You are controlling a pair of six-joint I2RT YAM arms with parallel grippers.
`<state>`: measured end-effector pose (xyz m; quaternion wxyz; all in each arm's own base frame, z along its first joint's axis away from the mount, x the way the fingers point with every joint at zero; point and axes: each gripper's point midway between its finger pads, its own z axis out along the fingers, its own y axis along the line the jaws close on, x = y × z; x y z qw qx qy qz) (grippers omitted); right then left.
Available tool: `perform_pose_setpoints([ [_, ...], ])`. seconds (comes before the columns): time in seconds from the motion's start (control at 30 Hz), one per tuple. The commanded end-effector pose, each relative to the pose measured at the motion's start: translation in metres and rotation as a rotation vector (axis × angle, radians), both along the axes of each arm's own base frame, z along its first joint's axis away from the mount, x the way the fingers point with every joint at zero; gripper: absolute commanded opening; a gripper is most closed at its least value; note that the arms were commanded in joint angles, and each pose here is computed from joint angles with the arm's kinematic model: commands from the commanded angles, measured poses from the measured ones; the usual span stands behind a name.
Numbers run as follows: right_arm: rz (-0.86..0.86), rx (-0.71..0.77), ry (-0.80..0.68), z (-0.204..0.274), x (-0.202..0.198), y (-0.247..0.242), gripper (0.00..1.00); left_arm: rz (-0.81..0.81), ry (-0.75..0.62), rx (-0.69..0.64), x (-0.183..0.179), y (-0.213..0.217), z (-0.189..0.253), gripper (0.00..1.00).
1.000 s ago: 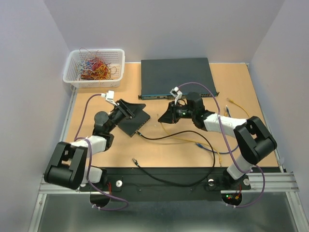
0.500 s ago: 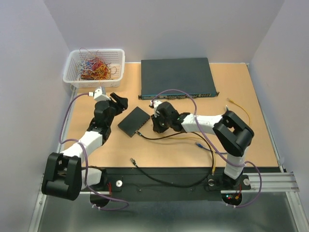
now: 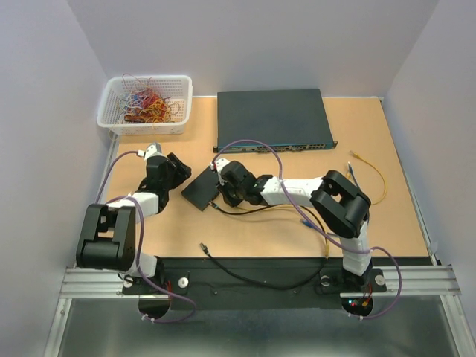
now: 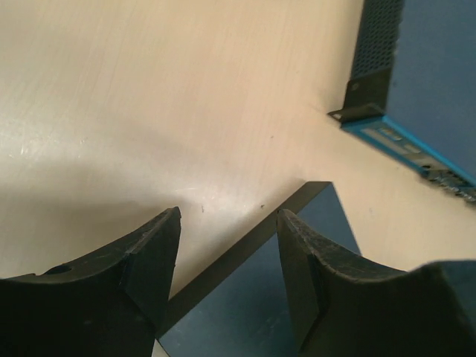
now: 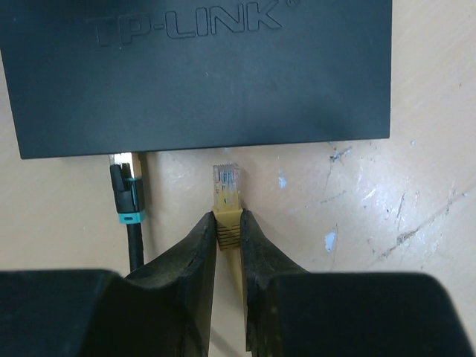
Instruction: Insert the plug into the switch port
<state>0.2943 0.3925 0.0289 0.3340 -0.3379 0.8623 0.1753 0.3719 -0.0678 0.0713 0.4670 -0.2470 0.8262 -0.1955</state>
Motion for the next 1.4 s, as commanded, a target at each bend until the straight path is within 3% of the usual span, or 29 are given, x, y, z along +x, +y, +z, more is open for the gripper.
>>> perform_pose_setpoints([
  [0.0,0.009,-0.047,-0.007,-0.006,0.002,0.006,0.00,-0.064,-0.013,-0.035,0.015,-0.012,0.008,0.63],
  [0.47,-0.008,-0.133,0.015,-0.019,0.008,0.011,0.00,-0.119,0.072,-0.038,0.018,-0.021,-0.023,0.61],
  [0.9,0.007,-0.192,-0.023,-0.009,-0.004,0.019,0.00,-0.135,0.089,-0.032,0.017,-0.023,-0.025,0.60],
  [1.37,-0.046,-0.260,-0.062,-0.011,0.013,0.018,0.00,-0.182,0.113,-0.008,0.016,-0.028,-0.026,0.58],
])
